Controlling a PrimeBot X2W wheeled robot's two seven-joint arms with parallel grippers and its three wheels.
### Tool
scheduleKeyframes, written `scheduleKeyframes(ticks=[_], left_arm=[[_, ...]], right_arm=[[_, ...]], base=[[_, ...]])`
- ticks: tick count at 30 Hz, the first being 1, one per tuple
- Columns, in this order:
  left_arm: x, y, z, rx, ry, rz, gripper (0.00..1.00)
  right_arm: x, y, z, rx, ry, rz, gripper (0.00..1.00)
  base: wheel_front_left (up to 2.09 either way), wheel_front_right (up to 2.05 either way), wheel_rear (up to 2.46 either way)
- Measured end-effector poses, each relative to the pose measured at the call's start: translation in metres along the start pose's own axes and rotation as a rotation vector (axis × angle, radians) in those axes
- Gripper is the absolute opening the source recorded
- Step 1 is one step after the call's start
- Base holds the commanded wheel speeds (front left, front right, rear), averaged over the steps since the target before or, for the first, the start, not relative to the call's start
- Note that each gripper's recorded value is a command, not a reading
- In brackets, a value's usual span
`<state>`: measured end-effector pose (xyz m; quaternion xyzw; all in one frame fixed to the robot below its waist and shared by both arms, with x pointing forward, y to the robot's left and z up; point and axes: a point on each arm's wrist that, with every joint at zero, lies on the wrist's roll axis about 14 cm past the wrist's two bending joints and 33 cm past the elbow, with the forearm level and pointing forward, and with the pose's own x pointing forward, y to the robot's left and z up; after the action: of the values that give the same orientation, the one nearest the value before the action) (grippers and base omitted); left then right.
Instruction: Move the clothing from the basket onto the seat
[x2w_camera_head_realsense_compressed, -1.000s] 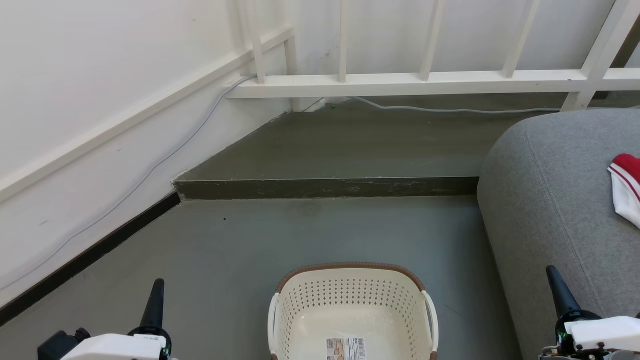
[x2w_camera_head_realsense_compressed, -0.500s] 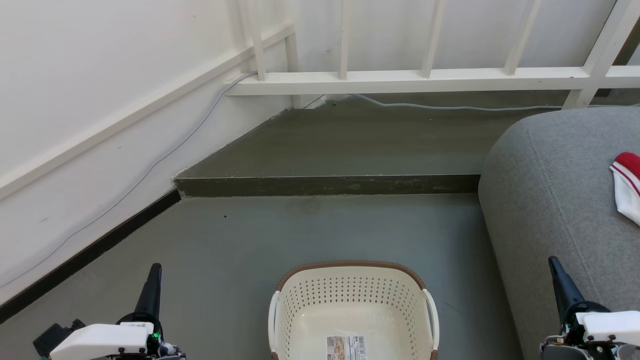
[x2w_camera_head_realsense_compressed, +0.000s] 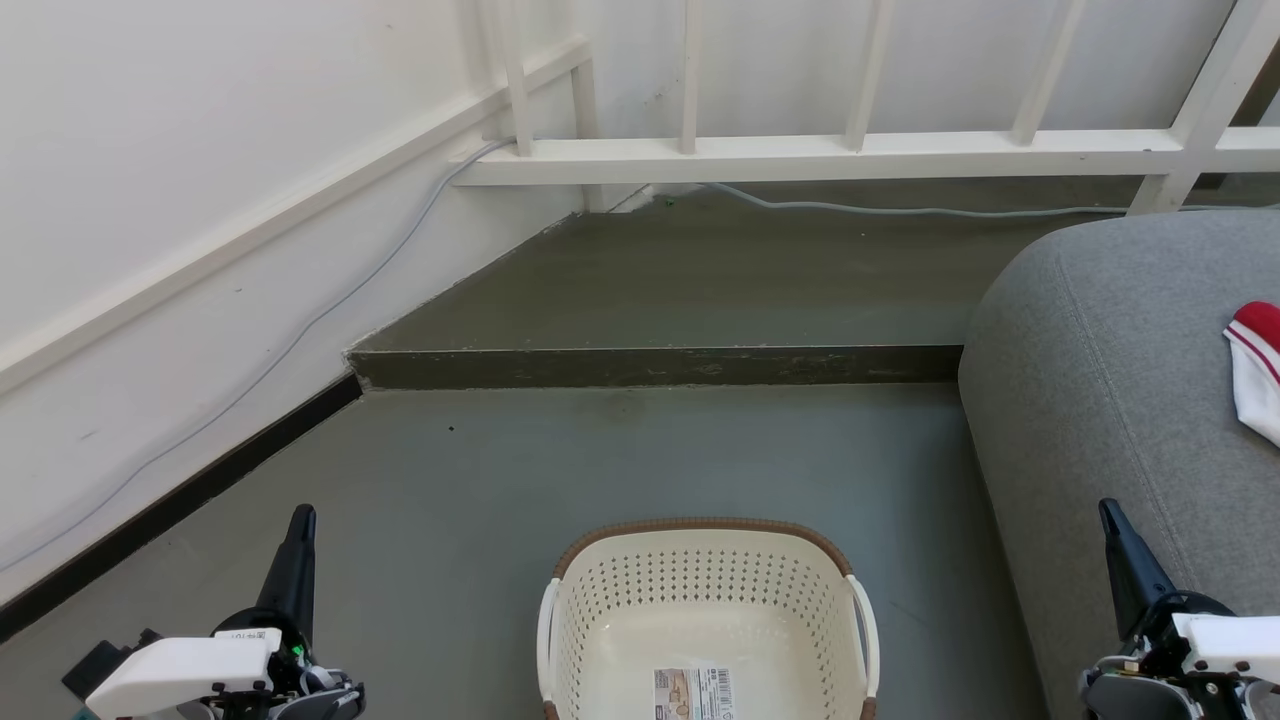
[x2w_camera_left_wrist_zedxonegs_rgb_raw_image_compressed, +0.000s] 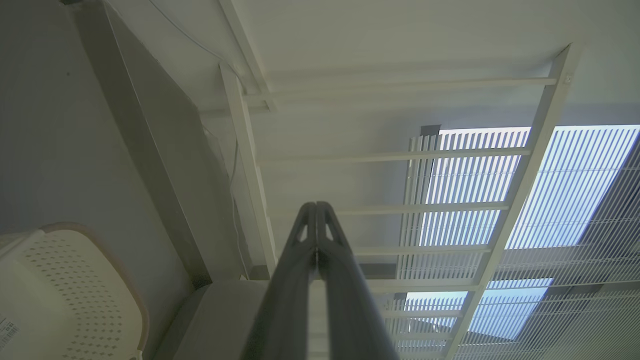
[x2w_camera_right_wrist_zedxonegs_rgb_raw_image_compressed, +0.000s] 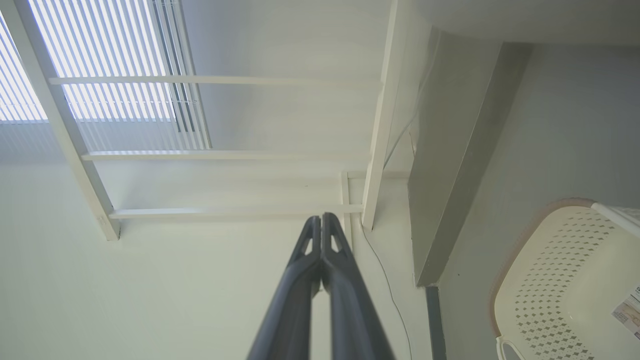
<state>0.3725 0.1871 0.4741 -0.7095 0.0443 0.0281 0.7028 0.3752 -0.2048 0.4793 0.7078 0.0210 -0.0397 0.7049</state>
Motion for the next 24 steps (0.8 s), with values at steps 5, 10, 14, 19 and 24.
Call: scheduleKeyframes(ticks=[5, 10, 14, 19, 24], left_arm=[[0.0, 0.0, 0.0002, -0.003, -0.001, 0.0, 0.0], [0.0, -0.0001, 0.0003, -0.003, -0.001, -0.001, 0.0], [0.0, -0.0001, 0.0003, -0.003, -0.001, -0.001, 0.0], [0.0, -0.0002, 0.0003, -0.003, -0.001, -0.001, 0.0], [0.0, -0.0002, 0.0003, -0.003, -0.001, -0.001, 0.0]], right_arm=[[0.0014, 0.0023, 0.0002, 0.001, -0.001, 0.006, 0.0], [0.0017, 0.0028, 0.0002, 0.001, -0.001, 0.008, 0.0], [0.0017, 0.0028, 0.0003, 0.001, -0.001, 0.008, 0.0], [0.0017, 0.0028, 0.0003, 0.001, -0.001, 0.008, 0.0], [0.0017, 0.0028, 0.0003, 0.001, -0.001, 0.008, 0.0]], base=[[0.0, 0.0, 0.0], [0.0, 0.0, 0.0], [0.0, 0.0, 0.0], [0.0, 0.0, 0.0], [0.0, 0.0, 0.0]])
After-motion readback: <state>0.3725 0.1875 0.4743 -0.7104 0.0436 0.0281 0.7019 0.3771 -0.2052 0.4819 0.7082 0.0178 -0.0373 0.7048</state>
